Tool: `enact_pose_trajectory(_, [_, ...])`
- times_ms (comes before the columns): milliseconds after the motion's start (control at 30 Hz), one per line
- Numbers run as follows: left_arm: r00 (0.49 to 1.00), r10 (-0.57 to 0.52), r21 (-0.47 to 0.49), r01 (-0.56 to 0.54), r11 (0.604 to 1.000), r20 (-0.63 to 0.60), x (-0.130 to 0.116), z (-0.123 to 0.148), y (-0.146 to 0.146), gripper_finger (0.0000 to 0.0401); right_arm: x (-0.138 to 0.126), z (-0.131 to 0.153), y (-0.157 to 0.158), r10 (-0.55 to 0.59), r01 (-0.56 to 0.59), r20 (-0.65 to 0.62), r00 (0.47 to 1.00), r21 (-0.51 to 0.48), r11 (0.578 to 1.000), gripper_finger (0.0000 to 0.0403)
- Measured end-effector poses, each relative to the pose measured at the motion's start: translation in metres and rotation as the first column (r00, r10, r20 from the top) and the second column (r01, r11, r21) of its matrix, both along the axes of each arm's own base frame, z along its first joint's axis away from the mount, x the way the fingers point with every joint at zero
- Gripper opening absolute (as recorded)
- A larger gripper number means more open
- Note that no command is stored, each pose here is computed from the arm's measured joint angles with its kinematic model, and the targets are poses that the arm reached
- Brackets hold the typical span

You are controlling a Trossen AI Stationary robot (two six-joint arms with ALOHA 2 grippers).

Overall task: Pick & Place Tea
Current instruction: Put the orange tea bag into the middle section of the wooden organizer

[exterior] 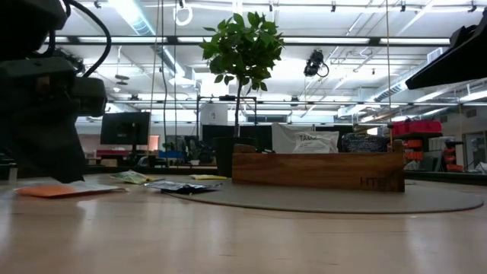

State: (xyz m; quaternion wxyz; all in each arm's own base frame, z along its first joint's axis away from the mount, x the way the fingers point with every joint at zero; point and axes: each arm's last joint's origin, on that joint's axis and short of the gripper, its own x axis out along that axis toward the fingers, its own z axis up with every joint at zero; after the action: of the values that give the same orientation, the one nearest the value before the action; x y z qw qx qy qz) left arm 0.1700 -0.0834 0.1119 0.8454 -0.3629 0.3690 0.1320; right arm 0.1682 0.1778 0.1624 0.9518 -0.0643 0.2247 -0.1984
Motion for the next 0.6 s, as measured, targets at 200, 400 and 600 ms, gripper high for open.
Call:
enact_pose_trajectory(200, [1.000,0.021,-0.031,-0.022,0.999,-0.013,0.001,-0.005,-0.003,0.0191,0.001,0.000,-0.001,-0.004,0.004,0.000,1.000,0.000,1.000,0.0149])
enact_pose_trajectory(400, [1.000,0.006,-0.060,-0.006,0.998,-0.006,0.005,-0.010,-0.008,0.0149,0.001,0.000,-0.001,-0.001,0.001,-0.006,1.000,0.004,1.000,0.0149])
enact_pose_trajectory(600, [0.999,-0.041,-0.025,0.040,0.999,-0.016,0.003,-0.012,-0.011,0.0067,0.001,0.000,-0.001,-0.001,0.001,-0.007,1.000,0.002,1.000,0.0149])
